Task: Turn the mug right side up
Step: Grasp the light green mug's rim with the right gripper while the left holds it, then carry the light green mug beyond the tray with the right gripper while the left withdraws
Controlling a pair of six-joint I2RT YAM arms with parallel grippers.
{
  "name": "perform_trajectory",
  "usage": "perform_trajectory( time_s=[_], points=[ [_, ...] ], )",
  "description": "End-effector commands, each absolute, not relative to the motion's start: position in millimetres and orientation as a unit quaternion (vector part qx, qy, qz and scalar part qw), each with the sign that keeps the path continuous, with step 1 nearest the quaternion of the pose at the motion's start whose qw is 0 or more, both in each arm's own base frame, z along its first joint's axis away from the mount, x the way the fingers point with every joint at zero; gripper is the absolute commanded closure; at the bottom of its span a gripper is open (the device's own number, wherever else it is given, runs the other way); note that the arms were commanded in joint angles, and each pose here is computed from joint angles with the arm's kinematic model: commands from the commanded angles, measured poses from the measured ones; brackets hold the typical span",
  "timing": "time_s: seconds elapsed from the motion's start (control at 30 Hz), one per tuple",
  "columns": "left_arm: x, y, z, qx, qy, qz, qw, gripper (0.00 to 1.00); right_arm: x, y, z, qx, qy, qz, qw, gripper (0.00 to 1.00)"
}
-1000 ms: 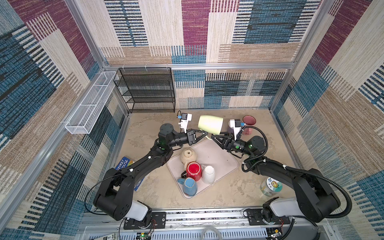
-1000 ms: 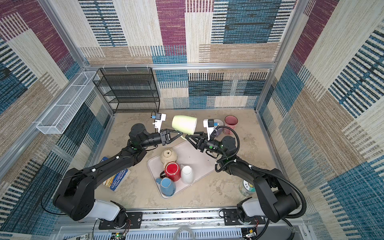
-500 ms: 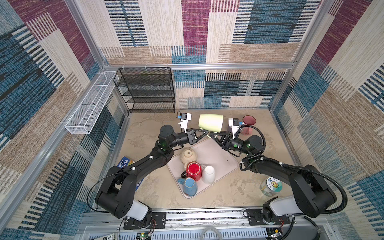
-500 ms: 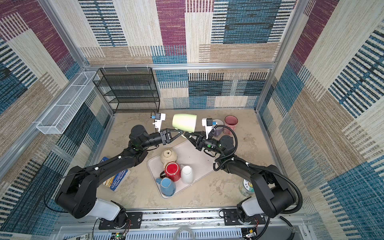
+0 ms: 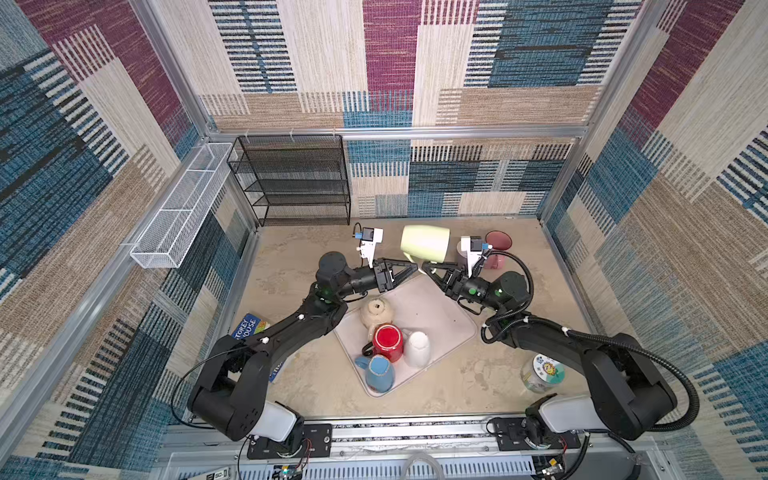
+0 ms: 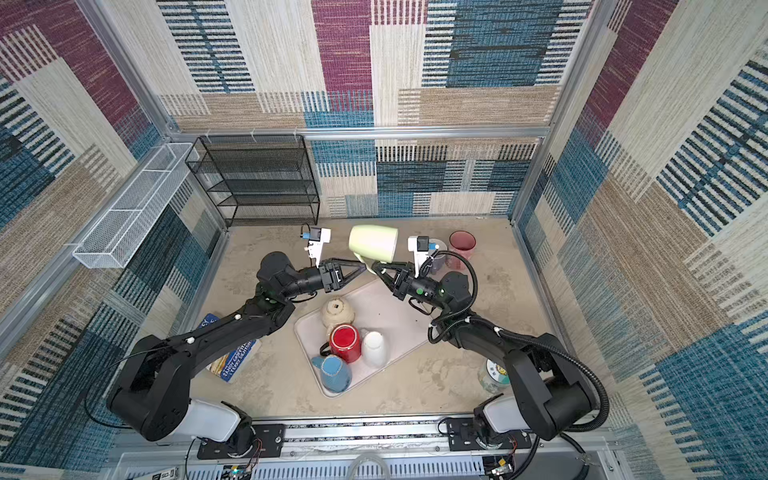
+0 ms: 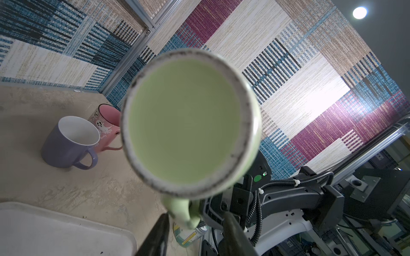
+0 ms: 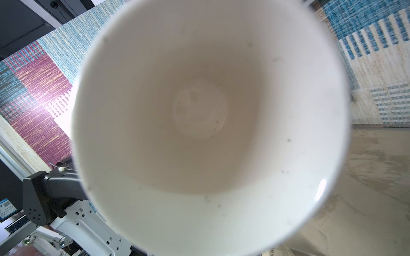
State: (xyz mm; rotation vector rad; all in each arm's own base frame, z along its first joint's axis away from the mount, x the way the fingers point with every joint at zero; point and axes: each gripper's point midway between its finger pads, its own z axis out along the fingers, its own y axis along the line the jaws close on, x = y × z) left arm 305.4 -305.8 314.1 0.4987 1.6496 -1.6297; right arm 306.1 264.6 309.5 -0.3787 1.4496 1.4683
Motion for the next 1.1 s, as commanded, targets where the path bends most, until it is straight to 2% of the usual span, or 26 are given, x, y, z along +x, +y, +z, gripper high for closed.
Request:
perform_trajectory(
  time_s=[0.0, 0.1, 0.13, 0.17, 0.23, 0.27, 0.3, 0.43, 0.7, 0.9, 1.07],
  points=[
    [303.4, -301.9, 313.9, 0.214, 0.65, -0.615, 0.392, 0.4, 307.5, 258.8, 322.0, -0.154, 0.591, 0.589, 0.529, 1.0],
    [302.2, -296.6, 309.3, 0.215, 0.672, -0.591, 0.391, 0.28, 311.5, 256.3, 318.5, -0.15, 0.613, 0.565, 0.531, 1.0],
    [301.4, -294.4, 306.0, 0.217, 0.684, -0.578, 0.389, 0.21, 313.8, 256.2, 316.7, -0.151, 0.625, 0.553, 0.53, 1.0],
    [301.3, -291.7, 303.6, 0.218, 0.697, -0.562, 0.388, 0.18, 316.3, 255.8, 315.1, -0.151, 0.637, 0.541, 0.528, 1.0],
    [302.4, -282.1, 295.4, 0.217, 0.735, -0.511, 0.389, 0.11, 325.2, 253.6, 309.6, -0.146, 0.671, 0.506, 0.522, 1.0],
    [303.2, -276.7, 290.4, 0.216, 0.752, -0.486, 0.388, 0.03, 328.5, 252.3, 307.5, -0.145, 0.685, 0.491, 0.519, 1.0],
    [304.8, -269.2, 286.1, 0.213, 0.772, -0.455, 0.389, 0.01, 333.0, 249.7, 303.3, -0.141, 0.702, 0.471, 0.516, 1.0],
    [309.1, -239.1, 277.0, 0.206, 0.829, -0.344, 0.39, 0.0, 346.1, 235.9, 296.0, -0.121, 0.744, 0.405, 0.518, 1.0],
    [304.0, -202.0, 281.4, 0.204, 0.875, -0.231, 0.372, 0.01, 385.4, 230.6, 264.3, -0.117, 0.84, 0.29, 0.443, 1.0],
    [300.3, -186.7, 259.4, 0.196, 0.886, -0.195, 0.373, 0.0, 416.2, 217.3, 237.5, -0.117, 0.891, 0.183, 0.399, 1.0],
    [301.3, -183.7, 253.2, 0.199, 0.894, -0.18, 0.359, 0.01, 439.0, 218.7, 218.8, -0.121, 0.913, 0.142, 0.364, 1.0]
  ],
)
